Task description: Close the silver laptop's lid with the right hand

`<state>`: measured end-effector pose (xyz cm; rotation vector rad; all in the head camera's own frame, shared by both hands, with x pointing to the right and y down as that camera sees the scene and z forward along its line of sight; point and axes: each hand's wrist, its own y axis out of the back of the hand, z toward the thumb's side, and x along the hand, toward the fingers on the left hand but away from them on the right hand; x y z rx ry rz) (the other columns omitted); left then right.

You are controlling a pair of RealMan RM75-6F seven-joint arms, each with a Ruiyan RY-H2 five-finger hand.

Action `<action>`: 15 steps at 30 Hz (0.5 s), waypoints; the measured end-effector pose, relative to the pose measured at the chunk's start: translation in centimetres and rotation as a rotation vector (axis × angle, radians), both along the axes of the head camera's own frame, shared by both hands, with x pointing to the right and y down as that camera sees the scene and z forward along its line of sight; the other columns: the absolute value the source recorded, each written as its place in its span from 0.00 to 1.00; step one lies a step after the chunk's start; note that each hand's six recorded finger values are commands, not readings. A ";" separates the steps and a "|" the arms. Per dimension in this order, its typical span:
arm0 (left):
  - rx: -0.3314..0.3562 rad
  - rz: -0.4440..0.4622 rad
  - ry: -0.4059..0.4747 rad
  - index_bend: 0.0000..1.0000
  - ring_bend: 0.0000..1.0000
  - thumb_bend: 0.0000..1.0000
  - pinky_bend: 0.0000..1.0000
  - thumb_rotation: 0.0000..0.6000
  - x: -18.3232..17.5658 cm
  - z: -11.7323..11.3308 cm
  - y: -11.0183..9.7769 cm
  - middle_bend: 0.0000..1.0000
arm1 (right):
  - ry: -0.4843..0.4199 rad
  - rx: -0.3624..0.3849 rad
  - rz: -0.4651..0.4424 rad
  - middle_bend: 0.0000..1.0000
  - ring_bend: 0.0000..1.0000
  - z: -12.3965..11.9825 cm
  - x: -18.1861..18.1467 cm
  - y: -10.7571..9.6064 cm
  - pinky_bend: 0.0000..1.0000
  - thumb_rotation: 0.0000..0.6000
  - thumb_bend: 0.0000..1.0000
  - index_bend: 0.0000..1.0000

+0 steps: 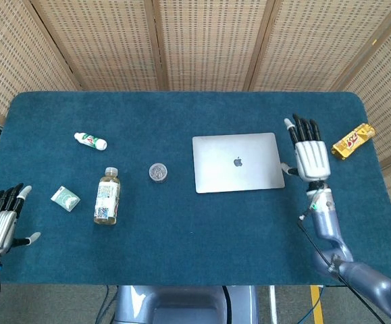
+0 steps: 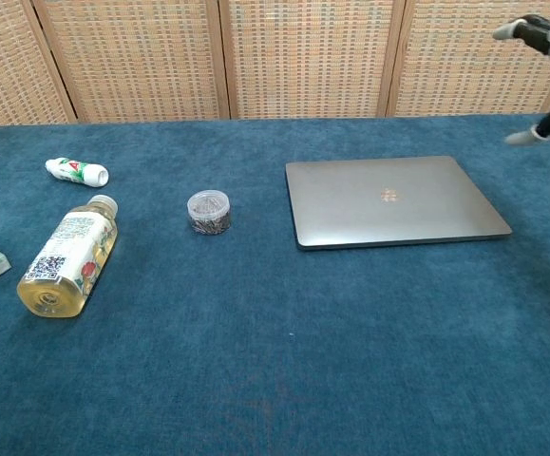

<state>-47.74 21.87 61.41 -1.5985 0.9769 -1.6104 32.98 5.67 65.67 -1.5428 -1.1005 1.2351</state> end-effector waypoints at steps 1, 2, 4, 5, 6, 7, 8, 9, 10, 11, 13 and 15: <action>0.006 0.001 -0.001 0.00 0.00 0.00 0.00 1.00 0.0 -0.2 0.0 0.00 | -0.007 -0.015 0.003 0.00 0.00 -0.5 1.0 1.4 0.00 1.00 0.00 0.00; 0.011 0.002 -0.002 0.00 0.00 0.00 0.00 1.00 0.1 -0.3 0.1 0.00 | -0.010 -0.030 0.008 0.00 0.00 -1.0 2.0 3.0 0.00 1.00 0.00 0.00; 0.015 0.003 -0.004 0.00 0.00 0.00 0.00 1.00 0.1 -0.4 0.1 0.00 | 0.004 -0.058 0.018 0.00 0.00 -2.3 4.6 6.4 0.00 1.00 0.00 0.00; 0.018 0.004 -0.007 0.00 0.00 0.00 0.00 1.00 0.1 -0.5 0.1 0.00 | 0.010 -0.068 0.019 0.00 0.00 -2.9 5.5 7.8 0.00 1.00 0.00 0.00; 0.021 0.006 -0.008 0.00 0.00 0.00 0.00 1.00 0.1 -0.6 0.1 0.00 | 0.013 -0.080 0.019 0.00 0.00 -3.5 6.4 9.4 0.00 1.00 0.00 0.00; 0.024 0.007 -0.009 0.00 0.00 0.00 0.00 1.00 0.2 -0.7 0.1 0.00 | 0.013 -0.087 0.018 0.00 0.00 -3.9 6.8 10.4 0.00 1.00 0.00 0.00; 0.028 0.010 -0.008 0.00 0.00 0.00 0.00 1.00 0.3 -0.7 0.2 0.00 | 0.013 -0.090 0.018 0.00 0.00 -4.3 7.2 11.3 0.00 1.00 0.00 0.00; 0.029 0.012 -0.007 0.00 0.00 0.00 0.00 1.00 0.3 -0.8 0.2 0.00 | 0.009 -0.088 0.021 0.00 0.00 -4.8 7.5 12.3 0.00 1.00 0.00 0.00; 0.030 0.014 -0.008 0.00 0.00 0.00 0.00 1.00 0.4 -0.8 0.2 0.00 | 0.007 -0.087 0.022 0.00 0.00 -5.0 7.6 12.6 0.00 1.00 0.00 0.00; 0.032 0.017 -0.009 0.00 0.00 0.00 0.00 1.00 0.4 -0.9 0.3 0.00 | 0.003 -0.085 0.022 0.00 0.00 -5.3 7.7 13.1 0.00 1.00 0.00 0.00; 0.035 0.020 -0.010 0.00 0.00 0.00 0.00 1.00 0.5 -1.0 0.3 0.00 | -0.004 -0.081 0.021 0.00 0.00 -5.9 8.0 14.1 0.00 1.00 0.00 0.00; 0.036 0.021 -0.008 0.00 0.00 0.00 0.00 1.00 0.6 -1.1 0.4 0.00 | -0.006 -0.076 0.018 0.00 0.00 -6.3 8.1 14.8 0.00 1.00 0.00 0.00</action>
